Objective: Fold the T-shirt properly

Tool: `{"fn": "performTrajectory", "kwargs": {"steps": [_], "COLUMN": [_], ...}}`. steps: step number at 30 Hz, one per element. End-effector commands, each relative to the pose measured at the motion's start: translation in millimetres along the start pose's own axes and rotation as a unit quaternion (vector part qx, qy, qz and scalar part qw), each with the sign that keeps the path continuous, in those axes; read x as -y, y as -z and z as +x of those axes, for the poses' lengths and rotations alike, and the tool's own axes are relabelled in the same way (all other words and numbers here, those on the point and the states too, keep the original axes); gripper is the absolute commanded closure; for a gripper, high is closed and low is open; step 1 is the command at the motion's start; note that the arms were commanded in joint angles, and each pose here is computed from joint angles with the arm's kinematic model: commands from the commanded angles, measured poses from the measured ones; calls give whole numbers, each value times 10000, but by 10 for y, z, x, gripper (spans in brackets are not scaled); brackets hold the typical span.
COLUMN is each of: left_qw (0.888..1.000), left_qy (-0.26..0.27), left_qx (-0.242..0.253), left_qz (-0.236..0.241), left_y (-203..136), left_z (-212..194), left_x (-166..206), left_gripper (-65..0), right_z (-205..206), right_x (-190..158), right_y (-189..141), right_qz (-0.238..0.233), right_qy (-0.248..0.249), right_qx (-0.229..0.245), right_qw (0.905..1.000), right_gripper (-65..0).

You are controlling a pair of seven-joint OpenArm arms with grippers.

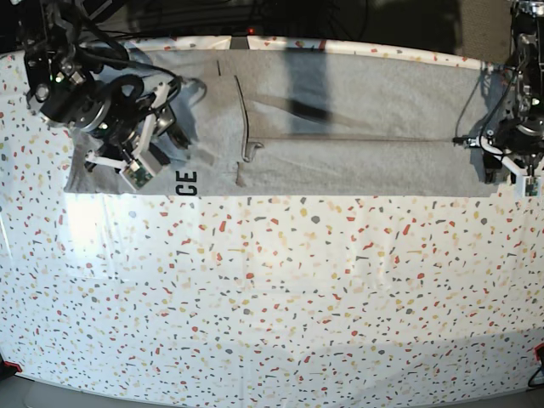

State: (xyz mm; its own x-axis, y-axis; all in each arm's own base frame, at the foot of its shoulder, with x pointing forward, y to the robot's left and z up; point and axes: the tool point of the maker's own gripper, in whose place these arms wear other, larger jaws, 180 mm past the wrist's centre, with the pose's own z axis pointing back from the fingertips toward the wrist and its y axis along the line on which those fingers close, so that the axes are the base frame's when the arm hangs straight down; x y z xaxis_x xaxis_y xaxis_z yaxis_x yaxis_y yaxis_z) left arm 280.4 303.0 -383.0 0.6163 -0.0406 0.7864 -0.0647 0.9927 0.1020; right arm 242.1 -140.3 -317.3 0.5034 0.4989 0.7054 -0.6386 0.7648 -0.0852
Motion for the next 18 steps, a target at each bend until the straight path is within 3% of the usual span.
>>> {"fn": "performTrajectory", "kwargs": {"steps": [1,7,13,16,18], "left_qw": [9998,9943,9884,9774,9723], "left_qy": [-32,-561,-1052,-1429,-1723], "left_qx": [218,298,341,402,408], "left_qz": [-38,-856,-1041,-1502,-1524], "left_y": [-40,-268,-411,-419,-369], "left_z": [131,25,-74,-132,-187], "left_x": [-90,-46,-146,-47,-77], "left_gripper": [-322,-322,-322,-322,-322], "right_z": [74,20,-101,-126,-157], "right_x": [89,191,175,161,166], "right_y": [-46,-54,13,29,32], "right_qz": [-117,-243,-67,11,3], "right_qy": [-13,87,433,553,554], "right_qx": [141,86,3,-3,-75], "right_qw": [9998,9996,9990,9985,9984], "right_gripper": [-257,-257,-257,-257,-257]}}
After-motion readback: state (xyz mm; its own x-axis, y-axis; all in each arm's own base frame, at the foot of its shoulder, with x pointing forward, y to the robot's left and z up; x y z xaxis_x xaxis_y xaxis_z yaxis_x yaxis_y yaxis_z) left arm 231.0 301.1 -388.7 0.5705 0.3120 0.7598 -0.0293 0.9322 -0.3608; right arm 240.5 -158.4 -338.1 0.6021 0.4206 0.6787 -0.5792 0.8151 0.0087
